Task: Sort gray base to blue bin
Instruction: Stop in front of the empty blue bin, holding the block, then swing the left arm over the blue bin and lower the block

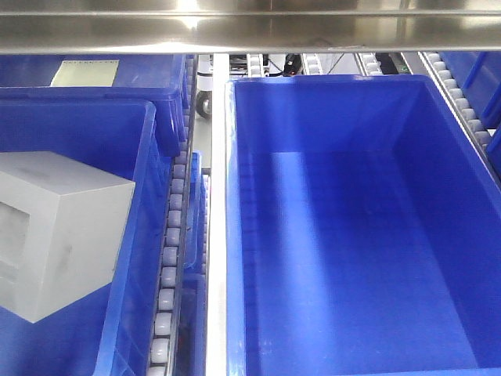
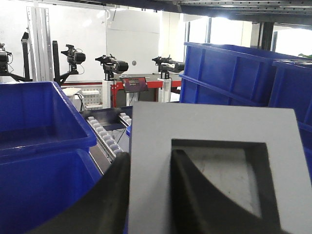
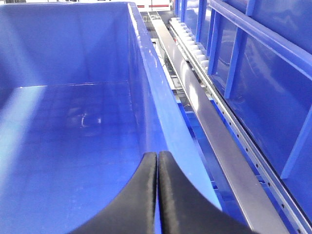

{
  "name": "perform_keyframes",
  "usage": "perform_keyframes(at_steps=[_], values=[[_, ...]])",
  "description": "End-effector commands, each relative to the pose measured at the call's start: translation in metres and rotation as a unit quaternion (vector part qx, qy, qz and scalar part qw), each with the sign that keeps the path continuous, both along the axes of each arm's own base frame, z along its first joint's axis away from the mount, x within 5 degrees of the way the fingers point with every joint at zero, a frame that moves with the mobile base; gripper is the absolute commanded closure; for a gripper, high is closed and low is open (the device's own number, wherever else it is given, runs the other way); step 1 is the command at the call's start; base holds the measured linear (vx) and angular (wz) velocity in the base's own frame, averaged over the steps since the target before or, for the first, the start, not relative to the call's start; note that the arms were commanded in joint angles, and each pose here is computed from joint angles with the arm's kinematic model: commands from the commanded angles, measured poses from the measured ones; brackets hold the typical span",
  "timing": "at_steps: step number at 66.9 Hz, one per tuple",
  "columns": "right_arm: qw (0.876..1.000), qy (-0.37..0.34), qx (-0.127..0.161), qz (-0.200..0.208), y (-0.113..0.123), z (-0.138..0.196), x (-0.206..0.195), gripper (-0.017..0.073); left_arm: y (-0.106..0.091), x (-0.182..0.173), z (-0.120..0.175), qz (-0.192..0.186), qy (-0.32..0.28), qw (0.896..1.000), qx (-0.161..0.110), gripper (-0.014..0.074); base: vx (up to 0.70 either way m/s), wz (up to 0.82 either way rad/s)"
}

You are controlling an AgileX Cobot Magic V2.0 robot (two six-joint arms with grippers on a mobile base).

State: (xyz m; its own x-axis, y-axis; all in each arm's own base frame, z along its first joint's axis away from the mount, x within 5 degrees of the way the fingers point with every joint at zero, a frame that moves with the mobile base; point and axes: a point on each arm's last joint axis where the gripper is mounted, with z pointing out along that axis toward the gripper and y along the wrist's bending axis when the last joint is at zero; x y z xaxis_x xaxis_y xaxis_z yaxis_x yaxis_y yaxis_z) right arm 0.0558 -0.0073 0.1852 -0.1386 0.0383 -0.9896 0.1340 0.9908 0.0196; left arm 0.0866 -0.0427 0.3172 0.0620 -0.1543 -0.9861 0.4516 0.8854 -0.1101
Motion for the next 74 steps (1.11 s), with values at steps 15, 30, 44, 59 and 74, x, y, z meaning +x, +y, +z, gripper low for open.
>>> perform_keyframes(at_steps=[15, 30, 44, 59, 74], values=[[1.0, -0.019, -0.012, -0.003, -0.001, 0.004, 0.002, 0.0564, 0.002, -0.003, 0.021, -0.001, -0.06, 0.997, -0.037, 0.0591, 0.01, 0.06], [1.0, -0.019, -0.012, -0.003, -0.001, 0.004, 0.002, 0.0564, 0.002, -0.003, 0.021, -0.001, -0.062, 0.997, -0.038, 0.0591, 0.01, 0.02], [1.0, -0.019, -0.012, -0.003, -0.001, 0.004, 0.002, 0.0564, 0.002, -0.003, 0.021, -0.001, -0.061, 0.997, -0.037, 0.0591, 0.0, 0.0], [1.0, -0.019, -0.012, -0.003, -0.001, 0.004, 0.002, 0.0564, 0.002, -0.004, 0.023, -0.001, -0.071, 0.997, -0.042, 0.0591, 0.0, 0.0], [1.0, -0.019, -0.012, -0.003, -0.001, 0.004, 0.002, 0.0564, -0.01, 0.01, 0.023, -0.026, -0.032, 0.998, -0.043, 0.0591, 0.0, 0.0]])
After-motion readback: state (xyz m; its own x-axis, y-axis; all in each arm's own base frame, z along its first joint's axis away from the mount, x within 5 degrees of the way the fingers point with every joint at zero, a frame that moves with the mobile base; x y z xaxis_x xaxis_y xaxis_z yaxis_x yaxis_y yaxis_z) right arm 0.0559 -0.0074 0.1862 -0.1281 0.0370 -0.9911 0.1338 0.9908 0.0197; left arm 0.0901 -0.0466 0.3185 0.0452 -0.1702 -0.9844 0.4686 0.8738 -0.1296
